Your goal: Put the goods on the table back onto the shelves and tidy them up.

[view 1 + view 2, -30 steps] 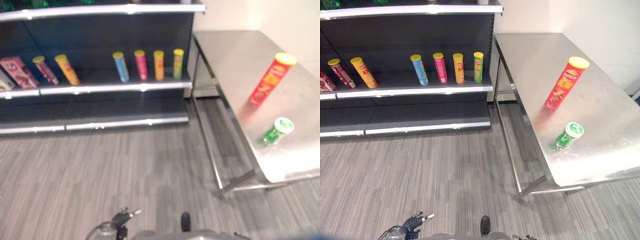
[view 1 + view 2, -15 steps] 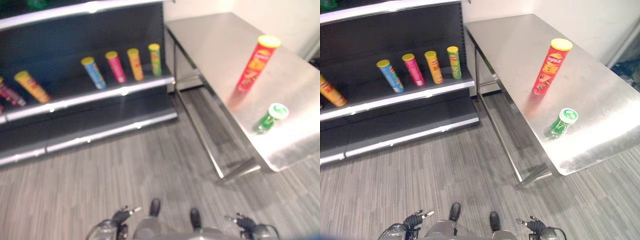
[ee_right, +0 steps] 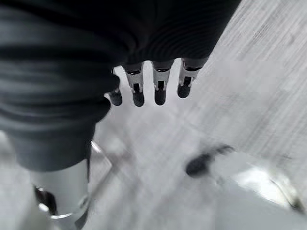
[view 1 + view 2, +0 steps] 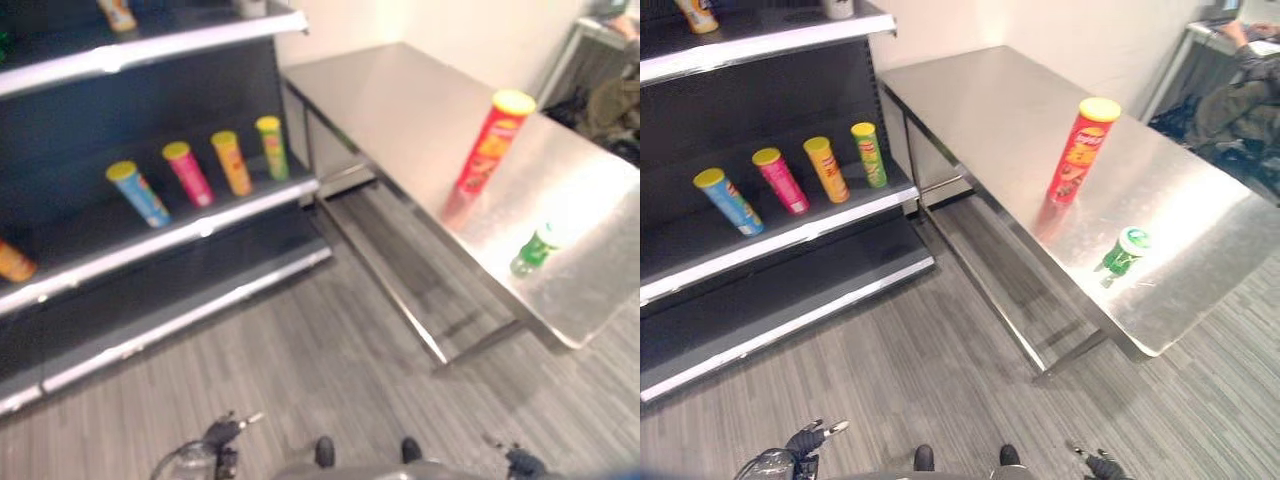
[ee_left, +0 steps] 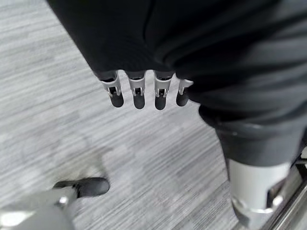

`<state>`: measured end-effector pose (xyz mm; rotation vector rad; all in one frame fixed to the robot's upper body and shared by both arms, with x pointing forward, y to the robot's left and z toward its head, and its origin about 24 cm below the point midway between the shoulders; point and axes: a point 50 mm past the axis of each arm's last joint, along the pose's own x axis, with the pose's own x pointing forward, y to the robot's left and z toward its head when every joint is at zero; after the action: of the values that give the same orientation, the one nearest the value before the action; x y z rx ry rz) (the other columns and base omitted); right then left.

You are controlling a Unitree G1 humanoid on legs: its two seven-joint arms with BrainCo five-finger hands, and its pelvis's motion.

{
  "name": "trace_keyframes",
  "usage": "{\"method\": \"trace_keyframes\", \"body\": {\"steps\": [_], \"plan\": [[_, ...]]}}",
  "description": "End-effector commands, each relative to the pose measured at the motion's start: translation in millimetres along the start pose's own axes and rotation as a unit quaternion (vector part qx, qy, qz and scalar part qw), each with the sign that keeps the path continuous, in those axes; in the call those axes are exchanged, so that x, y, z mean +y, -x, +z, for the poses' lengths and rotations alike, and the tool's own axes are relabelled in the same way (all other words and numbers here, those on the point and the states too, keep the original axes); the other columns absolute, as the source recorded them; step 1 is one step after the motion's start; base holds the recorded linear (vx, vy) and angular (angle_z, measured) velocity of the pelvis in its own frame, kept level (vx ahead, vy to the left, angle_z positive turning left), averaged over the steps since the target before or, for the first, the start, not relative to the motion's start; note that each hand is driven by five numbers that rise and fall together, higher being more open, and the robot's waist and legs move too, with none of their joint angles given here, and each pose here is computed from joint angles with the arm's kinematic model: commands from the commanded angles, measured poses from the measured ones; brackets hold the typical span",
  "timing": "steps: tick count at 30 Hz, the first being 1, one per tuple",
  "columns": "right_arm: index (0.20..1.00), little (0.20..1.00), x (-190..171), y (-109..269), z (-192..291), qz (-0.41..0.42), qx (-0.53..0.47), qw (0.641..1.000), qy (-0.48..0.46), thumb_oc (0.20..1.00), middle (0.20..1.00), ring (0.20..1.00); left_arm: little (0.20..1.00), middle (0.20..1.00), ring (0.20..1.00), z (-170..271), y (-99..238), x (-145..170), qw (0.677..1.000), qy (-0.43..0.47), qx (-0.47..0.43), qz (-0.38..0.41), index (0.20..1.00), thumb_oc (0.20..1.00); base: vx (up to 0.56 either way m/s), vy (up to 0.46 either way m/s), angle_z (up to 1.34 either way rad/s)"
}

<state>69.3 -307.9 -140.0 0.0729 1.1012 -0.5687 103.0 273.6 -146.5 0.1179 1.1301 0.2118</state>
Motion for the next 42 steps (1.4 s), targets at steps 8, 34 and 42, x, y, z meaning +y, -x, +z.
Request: {"method": "trace_keyframes", "body": {"steps": [8, 34, 42], "plan": [[1.0, 1.0, -143, 60, 134, -0.183, -0.3, 0.93, -0.106, 1.0, 1.0, 1.0, 1.0, 1.0, 1.0, -5, -1, -24, 0.999, 0.019, 0.002, -0.029, 1.0, 1.0, 0.05, -0.046, -0.19], [1.0, 1.0, -2, 139, 299, 0.043, -0.573, 0.798, 0.183, 1.0, 1.0, 1.0, 1.0, 1.0, 1.0, -23, 4, -42, 0.997, 0.035, 0.009, -0.061, 1.0, 1.0, -0.01, -0.029, 0.07], [1.0, 1.0, 8, 154, 309, 0.051, -0.601, 0.772, 0.2, 1.0, 1.0, 1.0, 1.0, 1.0, 1.0, -26, 5, -46, 0.997, 0.041, 0.009, -0.065, 1.0, 1.0, 0.01, -0.006, 0.08]]}}
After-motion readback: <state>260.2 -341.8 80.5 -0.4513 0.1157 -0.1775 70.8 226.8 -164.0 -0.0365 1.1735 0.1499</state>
